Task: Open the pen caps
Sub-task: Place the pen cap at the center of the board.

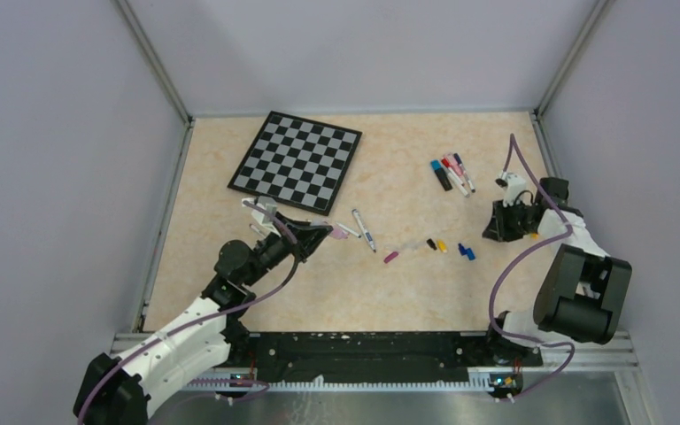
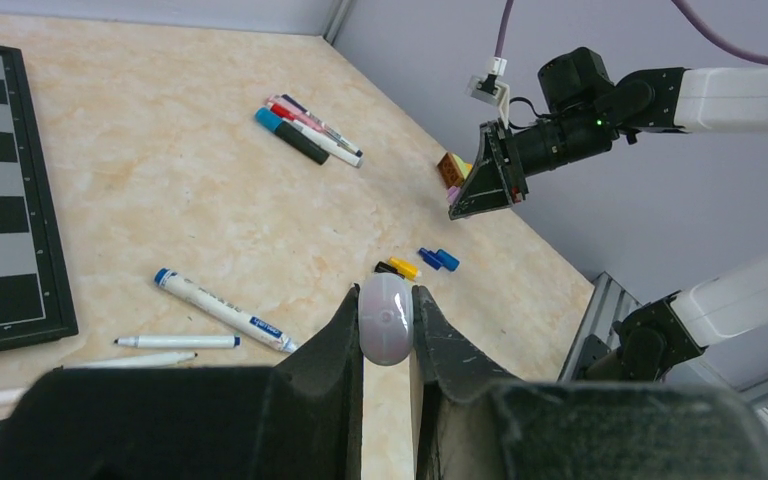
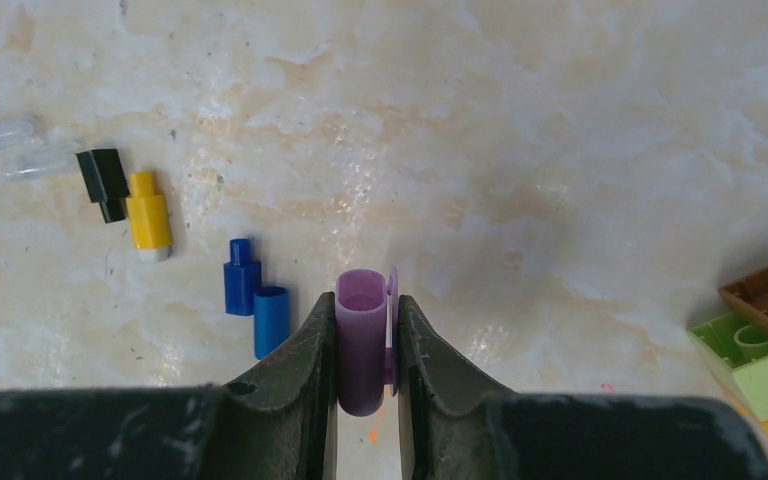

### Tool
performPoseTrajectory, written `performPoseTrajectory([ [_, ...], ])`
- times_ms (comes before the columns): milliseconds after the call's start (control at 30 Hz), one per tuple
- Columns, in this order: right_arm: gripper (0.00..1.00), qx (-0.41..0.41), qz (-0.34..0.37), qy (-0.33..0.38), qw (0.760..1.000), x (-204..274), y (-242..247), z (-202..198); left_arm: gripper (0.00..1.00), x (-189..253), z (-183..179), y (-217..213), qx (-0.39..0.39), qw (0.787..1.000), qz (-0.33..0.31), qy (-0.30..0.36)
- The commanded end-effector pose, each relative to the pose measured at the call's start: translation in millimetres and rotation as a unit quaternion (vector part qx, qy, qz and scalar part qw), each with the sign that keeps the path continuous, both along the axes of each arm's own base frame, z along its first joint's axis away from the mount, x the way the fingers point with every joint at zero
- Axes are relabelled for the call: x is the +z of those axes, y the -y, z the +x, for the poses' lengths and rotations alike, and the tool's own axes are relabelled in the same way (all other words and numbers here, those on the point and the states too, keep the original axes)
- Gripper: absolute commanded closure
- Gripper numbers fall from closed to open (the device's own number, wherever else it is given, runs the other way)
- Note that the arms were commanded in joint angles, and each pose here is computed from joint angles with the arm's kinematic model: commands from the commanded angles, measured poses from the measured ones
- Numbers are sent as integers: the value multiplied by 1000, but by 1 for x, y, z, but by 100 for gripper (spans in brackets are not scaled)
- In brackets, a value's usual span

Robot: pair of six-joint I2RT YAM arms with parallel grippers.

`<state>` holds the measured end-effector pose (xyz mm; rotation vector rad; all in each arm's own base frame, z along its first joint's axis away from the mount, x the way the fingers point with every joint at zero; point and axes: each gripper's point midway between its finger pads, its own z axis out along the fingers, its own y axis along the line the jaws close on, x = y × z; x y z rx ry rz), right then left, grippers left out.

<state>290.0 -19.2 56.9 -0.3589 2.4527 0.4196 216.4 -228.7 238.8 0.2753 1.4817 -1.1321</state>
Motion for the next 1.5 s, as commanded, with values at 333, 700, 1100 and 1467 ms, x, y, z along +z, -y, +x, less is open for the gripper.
performPoseTrajectory([
  [333,82,-11,-1,-82,997,-33,10,-9,100,-7,5,2,2,1000,-8,-12],
  [700,65,7,10,-88,996,-32,3,-16,100,-7,4,5,-6,1000,-15,-22],
  [1100,64,30,34,-63,997,-17,-8,-15,100,-7,1,10,-24,999,-26,-37],
  [1467,63,31,28,-24,999,2,-8,-7,100,-18,4,35,-79,993,-17,-88],
])
